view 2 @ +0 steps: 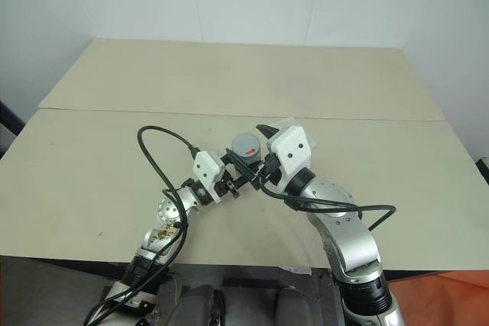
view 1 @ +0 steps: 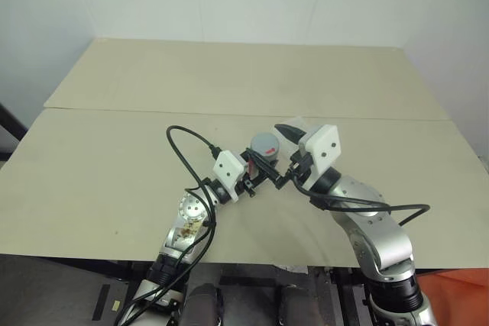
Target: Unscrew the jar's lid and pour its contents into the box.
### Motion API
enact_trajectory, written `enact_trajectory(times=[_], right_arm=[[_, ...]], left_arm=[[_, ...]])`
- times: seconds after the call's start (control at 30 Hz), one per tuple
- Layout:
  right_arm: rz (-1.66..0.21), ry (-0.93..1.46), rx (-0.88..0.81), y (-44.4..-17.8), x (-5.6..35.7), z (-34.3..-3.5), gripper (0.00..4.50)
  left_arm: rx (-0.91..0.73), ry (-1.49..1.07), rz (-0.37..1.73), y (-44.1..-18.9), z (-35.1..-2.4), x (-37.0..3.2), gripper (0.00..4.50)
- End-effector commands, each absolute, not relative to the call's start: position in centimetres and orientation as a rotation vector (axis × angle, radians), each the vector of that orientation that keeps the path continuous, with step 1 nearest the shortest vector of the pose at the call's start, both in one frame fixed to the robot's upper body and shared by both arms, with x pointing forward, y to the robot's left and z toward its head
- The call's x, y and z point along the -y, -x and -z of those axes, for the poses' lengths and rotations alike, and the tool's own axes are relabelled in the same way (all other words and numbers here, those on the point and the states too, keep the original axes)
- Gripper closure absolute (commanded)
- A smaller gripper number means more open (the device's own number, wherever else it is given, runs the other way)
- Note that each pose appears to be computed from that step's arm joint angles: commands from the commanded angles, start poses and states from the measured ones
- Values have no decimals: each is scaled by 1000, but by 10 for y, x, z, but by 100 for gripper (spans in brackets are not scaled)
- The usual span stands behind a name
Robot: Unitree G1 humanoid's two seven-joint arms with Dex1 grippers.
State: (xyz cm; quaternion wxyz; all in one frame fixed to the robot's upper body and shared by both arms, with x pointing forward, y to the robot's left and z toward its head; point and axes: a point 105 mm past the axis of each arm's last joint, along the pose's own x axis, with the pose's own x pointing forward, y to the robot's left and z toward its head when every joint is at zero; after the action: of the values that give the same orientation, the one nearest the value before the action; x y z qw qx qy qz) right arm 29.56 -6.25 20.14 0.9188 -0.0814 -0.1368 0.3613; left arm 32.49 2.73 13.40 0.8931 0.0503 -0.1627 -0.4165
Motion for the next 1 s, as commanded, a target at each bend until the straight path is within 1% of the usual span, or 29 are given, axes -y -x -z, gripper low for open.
enact_trajectory(times=[0.03,0.1,0.13,0.37,0.53,0.7,0.87,1.0], right_arm=[[-743,151,311,-293,63,-209,91],[-746,158,306,-293,63,-208,157],[-749,163,303,-293,63,-207,175],[-748,181,294,-296,65,-206,175],[-812,183,281,-292,68,-205,175],[-954,155,268,-285,72,-203,175],[-1153,167,235,-278,77,-204,175],[-1312,162,216,-275,81,-206,175]], left_arm=[[391,-108,874,-321,-145,-24,250],[393,-107,874,-321,-145,-23,250],[394,-107,875,-321,-146,-23,250],[395,-116,900,-321,-145,-20,250],[387,-117,944,-318,-143,-20,250],[386,-94,1003,-309,-142,-17,250],[390,-12,1110,-294,-148,-18,250],[386,-25,1185,-286,-150,-17,250]])
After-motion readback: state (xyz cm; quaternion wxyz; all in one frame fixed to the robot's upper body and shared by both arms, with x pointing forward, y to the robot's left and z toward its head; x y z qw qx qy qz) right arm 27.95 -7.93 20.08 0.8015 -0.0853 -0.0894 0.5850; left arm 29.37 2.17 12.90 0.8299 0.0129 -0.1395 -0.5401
